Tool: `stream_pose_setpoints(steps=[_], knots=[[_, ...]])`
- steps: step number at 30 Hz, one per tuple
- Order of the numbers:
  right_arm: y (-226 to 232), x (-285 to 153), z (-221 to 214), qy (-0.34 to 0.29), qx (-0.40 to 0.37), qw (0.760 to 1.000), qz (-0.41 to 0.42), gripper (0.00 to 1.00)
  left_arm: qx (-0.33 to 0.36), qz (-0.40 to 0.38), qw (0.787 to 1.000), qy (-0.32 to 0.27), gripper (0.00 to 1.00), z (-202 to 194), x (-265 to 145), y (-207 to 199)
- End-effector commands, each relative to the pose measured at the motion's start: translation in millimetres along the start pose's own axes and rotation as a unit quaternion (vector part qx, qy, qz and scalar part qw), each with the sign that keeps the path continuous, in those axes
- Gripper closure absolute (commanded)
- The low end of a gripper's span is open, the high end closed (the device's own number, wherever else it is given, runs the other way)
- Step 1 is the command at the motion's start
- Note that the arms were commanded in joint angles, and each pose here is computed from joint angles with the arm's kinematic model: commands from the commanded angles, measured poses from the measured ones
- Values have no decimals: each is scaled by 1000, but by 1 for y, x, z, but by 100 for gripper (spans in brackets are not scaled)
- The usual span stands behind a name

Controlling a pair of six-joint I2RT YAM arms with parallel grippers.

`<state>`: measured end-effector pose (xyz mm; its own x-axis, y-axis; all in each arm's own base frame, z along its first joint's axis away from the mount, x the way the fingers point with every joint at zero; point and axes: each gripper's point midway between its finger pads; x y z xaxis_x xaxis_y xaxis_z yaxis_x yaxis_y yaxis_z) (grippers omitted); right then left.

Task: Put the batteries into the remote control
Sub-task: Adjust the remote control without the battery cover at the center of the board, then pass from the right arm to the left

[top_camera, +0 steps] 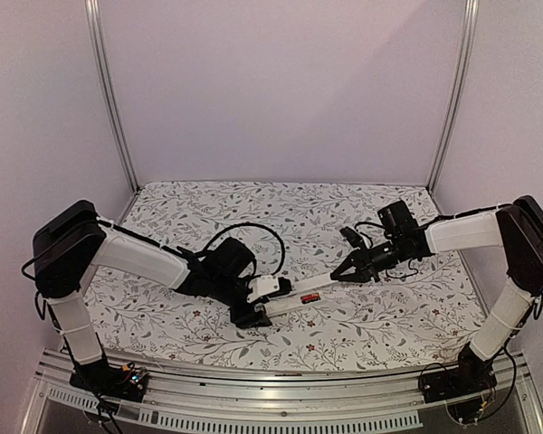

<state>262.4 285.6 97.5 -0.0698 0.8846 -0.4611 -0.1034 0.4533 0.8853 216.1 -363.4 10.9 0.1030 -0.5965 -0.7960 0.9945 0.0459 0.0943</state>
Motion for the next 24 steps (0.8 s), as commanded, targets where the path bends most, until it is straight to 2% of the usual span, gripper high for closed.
stream_pose_setpoints(steps=[1, 6, 10, 14, 19, 24], knots=[[6, 1, 0, 25, -27, 999, 12, 100, -10, 39, 999, -9, 28, 1, -18, 5], [10, 10, 0, 41, -42, 998, 25, 100, 10, 96, 992, -84, 22, 28, -51, 16], [11, 21, 2, 52, -46, 997, 32, 100, 12, 124, 985, -117, 20, 45, -67, 25], [7, 25, 2, 55, -43, 997, 35, 100, 15, 131, 983, -124, 20, 68, -61, 30], [6, 30, -1, 61, -37, 997, 40, 100, 38, 136, 984, -105, 20, 78, -37, 35], [5, 31, -2, 63, -36, 997, 40, 100, 49, 113, 987, -100, 27, 87, -18, 35]])
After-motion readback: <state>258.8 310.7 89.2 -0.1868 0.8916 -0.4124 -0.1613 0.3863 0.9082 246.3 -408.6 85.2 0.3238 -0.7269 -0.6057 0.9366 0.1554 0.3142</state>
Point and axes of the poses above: each gripper's point midway between its finger pads, its own x axis out along the fingers, its own y axis along the line the jaws close on, z = x × y, and after that the axes turned 7 degrees about x, right-handed
